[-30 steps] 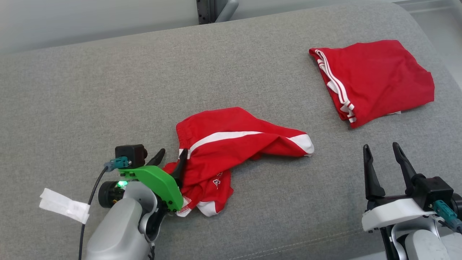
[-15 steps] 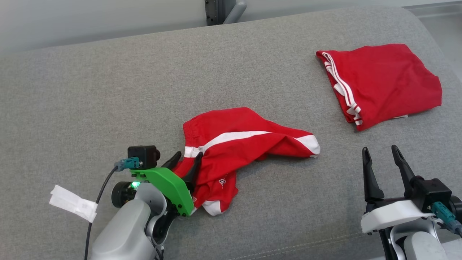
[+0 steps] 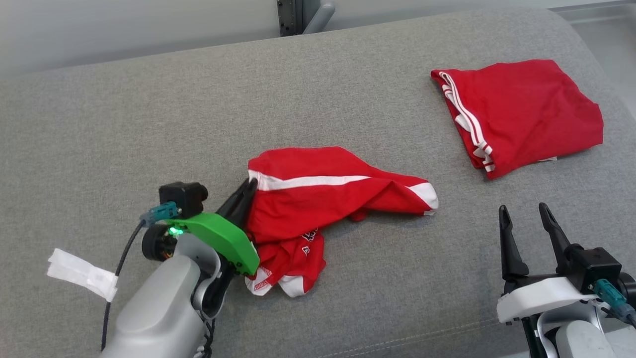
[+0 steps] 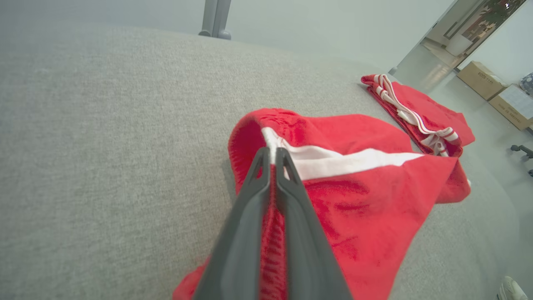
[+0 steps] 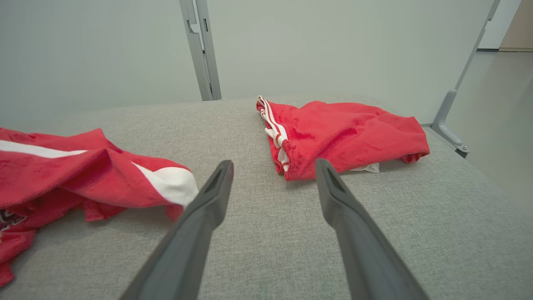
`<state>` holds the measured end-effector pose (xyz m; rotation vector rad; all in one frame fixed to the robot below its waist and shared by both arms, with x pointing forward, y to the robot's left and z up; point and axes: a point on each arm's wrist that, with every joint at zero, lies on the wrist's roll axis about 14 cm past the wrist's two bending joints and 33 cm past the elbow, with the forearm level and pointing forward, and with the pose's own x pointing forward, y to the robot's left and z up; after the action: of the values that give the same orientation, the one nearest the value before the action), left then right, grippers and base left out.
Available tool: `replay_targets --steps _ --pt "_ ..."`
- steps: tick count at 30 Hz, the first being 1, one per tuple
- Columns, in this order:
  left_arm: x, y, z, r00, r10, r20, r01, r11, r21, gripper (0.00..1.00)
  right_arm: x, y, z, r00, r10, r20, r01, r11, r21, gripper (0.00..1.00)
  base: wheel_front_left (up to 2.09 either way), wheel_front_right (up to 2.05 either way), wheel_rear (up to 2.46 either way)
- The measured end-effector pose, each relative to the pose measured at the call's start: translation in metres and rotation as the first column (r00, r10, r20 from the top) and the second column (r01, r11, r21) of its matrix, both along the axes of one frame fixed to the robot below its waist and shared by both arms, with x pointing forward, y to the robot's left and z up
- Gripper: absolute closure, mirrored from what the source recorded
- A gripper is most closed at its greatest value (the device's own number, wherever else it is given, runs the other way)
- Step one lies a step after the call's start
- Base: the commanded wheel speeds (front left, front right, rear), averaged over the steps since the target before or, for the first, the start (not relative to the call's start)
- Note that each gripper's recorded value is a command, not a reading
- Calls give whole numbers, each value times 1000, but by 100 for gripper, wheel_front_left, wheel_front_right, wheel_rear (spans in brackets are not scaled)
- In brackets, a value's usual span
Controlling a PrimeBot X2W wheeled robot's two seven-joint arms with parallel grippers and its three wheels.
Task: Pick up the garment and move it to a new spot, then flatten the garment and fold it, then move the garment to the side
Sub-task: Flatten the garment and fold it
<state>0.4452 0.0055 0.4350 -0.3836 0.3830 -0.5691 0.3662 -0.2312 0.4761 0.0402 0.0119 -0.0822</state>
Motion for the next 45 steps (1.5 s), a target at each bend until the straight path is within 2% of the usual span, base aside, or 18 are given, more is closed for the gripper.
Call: replay_targets --steps 4,9,14,16,21,24,27,30,32,36,38,39,41,42,45 --pt "25 5 41 985 49 168 -45 999 -29 100 0 0 0 1000 -3 0 3 1000 3 0 0 0 0" --pt "42 0 101 935 66 349 -38 996 -86 100 -1 1 2 1000 -2 8 2 1000 7 0 0 0 0" --pt "37 -2 165 853 106 511 -17 984 -175 100 -1 1 3 1000 -2 11 2 1000 10 0 0 0 0" --pt "23 -5 164 850 101 517 -1 982 -190 100 -1 3 4 1000 2 15 -2 1000 12 0 0 0 0" --pt "-21 -4 116 902 57 427 12 987 -158 100 -7 5 2 1000 3 10 -3 1000 18 0 0 0 0" --pt "-55 3 68 954 30 297 10 991 -132 100 -9 5 0 1000 3 2 -3 1000 21 0 0 0 0" --pt "-87 18 25 987 22 161 -6 995 -96 100 -11 9 -5 1000 15 -13 -14 1000 23 0 0 0 0" --pt "-108 40 -7 997 49 57 -46 997 -54 100 -9 13 -8 999 31 -21 -30 999 24 0 0 0 0" --pt "-117 49 -21 996 86 -6 -86 995 -59 100 -7 17 -9 999 45 -25 -44 999 24 0 0 0 0" --pt "-121 66 -33 988 145 -56 -148 988 -49 100 -3 27 -13 996 77 -36 -76 997 23 0 0 0 0" --pt "-123 70 -36 981 178 -81 -183 981 -65 85 -1 31 -14 995 93 -39 -92 995 23 0 0 0 0" --pt "-125 69 -37 979 182 -88 -188 980 -66 71 0 34 -15 994 102 -40 -101 995 22 0 0 0 0" --pt "-127 73 -39 975 199 -94 -206 976 -65 50 2 37 -15 992 117 -42 -116 993 20 0 0 0 0" --pt "-127 76 -40 973 209 -94 -215 975 -59 0 3 39 -15 991 124 -42 -123 992 19 0 0 0 0" --pt "-126 83 -37 971 226 -76 -230 972 -47 0 5 44 -14 989 141 -40 -140 990 16 0 0 0 0"
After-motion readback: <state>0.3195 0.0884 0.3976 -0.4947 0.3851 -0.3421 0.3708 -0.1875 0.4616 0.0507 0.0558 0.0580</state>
